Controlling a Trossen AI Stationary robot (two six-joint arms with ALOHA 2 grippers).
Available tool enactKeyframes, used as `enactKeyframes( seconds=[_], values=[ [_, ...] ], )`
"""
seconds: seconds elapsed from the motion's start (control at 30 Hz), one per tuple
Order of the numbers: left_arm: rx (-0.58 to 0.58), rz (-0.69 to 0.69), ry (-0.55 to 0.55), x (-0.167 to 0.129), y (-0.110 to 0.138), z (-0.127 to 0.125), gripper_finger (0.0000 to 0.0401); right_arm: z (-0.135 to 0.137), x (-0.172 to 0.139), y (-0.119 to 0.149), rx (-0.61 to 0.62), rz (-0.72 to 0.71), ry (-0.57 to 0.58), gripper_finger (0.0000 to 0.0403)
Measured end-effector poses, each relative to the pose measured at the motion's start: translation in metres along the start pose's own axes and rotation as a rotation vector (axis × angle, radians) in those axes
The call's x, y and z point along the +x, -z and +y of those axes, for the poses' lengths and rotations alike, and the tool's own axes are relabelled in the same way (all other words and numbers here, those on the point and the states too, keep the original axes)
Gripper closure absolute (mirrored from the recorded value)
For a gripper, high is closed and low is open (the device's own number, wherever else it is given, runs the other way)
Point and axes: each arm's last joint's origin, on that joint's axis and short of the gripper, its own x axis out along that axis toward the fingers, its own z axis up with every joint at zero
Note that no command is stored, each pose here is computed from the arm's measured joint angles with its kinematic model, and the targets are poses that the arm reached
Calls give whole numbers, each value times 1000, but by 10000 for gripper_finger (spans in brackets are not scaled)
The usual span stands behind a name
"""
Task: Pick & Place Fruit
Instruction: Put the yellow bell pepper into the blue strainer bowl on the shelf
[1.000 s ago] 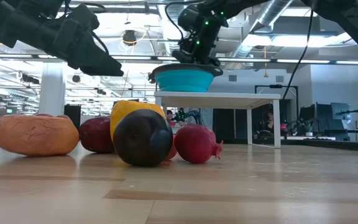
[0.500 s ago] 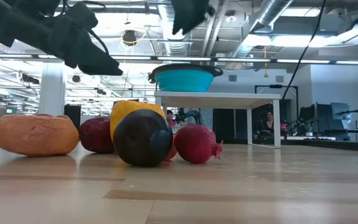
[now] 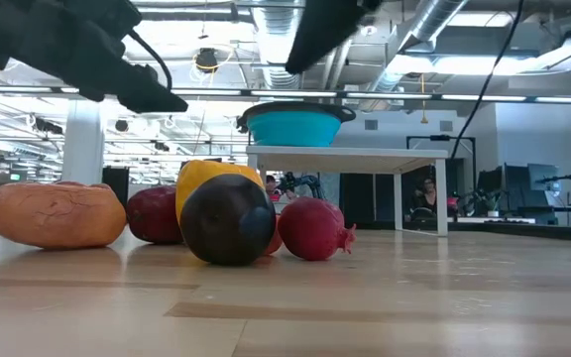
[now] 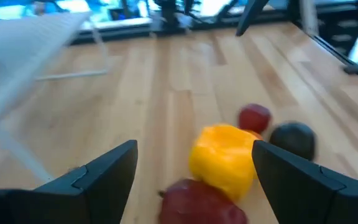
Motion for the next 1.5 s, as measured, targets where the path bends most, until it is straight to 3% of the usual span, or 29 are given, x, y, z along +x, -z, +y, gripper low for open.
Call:
enactKeyframes(
  seconds=[0.2, 0.33, 0.47, 0.83, 1.5],
  values=[
    [71, 76, 37, 27, 5, -12, 92, 35, 13, 54, 170, 2, 132, 159],
    [163, 110, 108, 56, -7, -22, 83, 46, 27, 90, 302, 29, 154, 159],
    [207, 127, 167, 79, -16, -29, 58, 56, 33, 107, 389, -3, 129, 159],
    [209, 280, 171, 110, -4, -23, 23, 63, 36, 103, 366, -85, 63, 159],
    [181, 301, 164, 111, 6, -13, 81, 61, 39, 97, 343, -111, 43, 159]
  ],
)
